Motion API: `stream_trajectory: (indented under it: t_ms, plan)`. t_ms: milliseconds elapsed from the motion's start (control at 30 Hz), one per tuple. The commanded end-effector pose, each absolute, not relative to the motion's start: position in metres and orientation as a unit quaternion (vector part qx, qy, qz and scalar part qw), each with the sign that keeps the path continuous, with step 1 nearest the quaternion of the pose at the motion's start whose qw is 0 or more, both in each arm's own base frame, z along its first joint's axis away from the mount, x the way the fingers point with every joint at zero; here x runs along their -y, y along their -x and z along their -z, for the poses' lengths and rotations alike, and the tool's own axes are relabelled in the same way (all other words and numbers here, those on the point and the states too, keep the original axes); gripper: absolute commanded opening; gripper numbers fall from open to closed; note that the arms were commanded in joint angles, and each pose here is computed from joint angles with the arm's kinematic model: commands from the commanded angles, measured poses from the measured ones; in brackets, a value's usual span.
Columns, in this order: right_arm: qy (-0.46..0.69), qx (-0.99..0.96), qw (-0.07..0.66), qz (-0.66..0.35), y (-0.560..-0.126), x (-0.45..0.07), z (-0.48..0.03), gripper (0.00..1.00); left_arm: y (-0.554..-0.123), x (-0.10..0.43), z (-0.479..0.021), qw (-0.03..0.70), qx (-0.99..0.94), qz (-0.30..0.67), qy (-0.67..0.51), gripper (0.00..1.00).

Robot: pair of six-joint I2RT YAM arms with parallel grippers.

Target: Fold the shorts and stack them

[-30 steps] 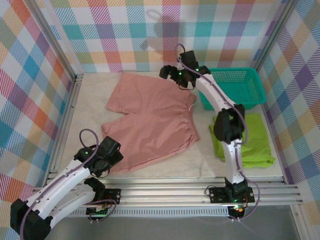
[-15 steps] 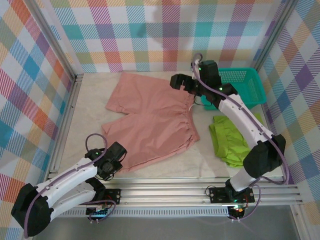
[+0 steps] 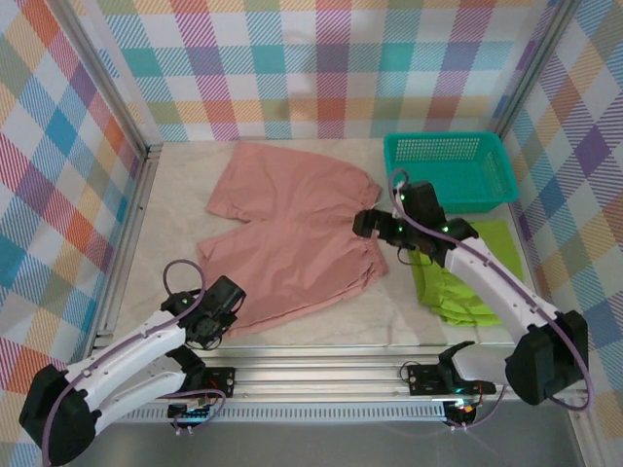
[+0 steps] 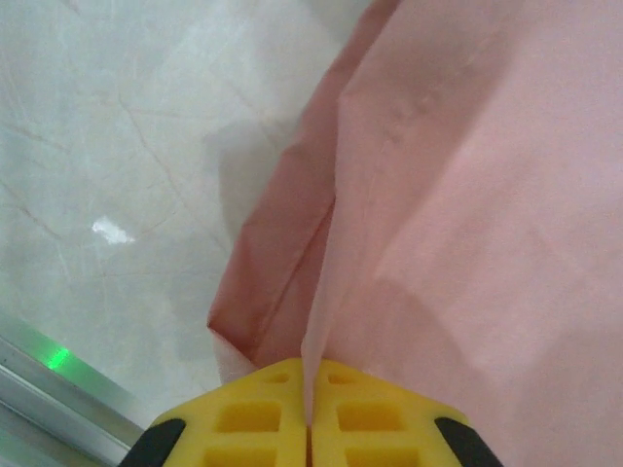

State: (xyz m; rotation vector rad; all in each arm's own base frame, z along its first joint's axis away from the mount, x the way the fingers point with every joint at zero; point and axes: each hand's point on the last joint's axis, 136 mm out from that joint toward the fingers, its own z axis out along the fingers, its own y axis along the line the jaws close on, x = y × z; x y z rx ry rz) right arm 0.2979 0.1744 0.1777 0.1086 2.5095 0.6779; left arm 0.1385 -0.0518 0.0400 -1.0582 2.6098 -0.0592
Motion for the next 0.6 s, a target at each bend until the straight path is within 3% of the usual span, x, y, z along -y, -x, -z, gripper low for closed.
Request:
stream_trajectory:
  t_ms: [0, 167, 567]
  plan:
    - [-0.093, -0.944, 0.224, -0.223, -0.269, -0.153, -0.145, 0.97, -0.143, 0.046, -0.052, 0.187, -0.914, 0.013, 0.359, 0.04]
    - [-0.12, -0.945, 0.2, -0.228, -0.249, -0.147, -0.114, 0.92, -0.146, 0.048, -0.052, 0.189, -0.916, 0.015, 0.354, 0.04]
    - [-0.215, -0.94, 0.161, -0.209, -0.269, -0.147, -0.077, 0.68, -0.147, 0.048, -0.054, 0.197, -0.915, 0.022, 0.351, 0.04]
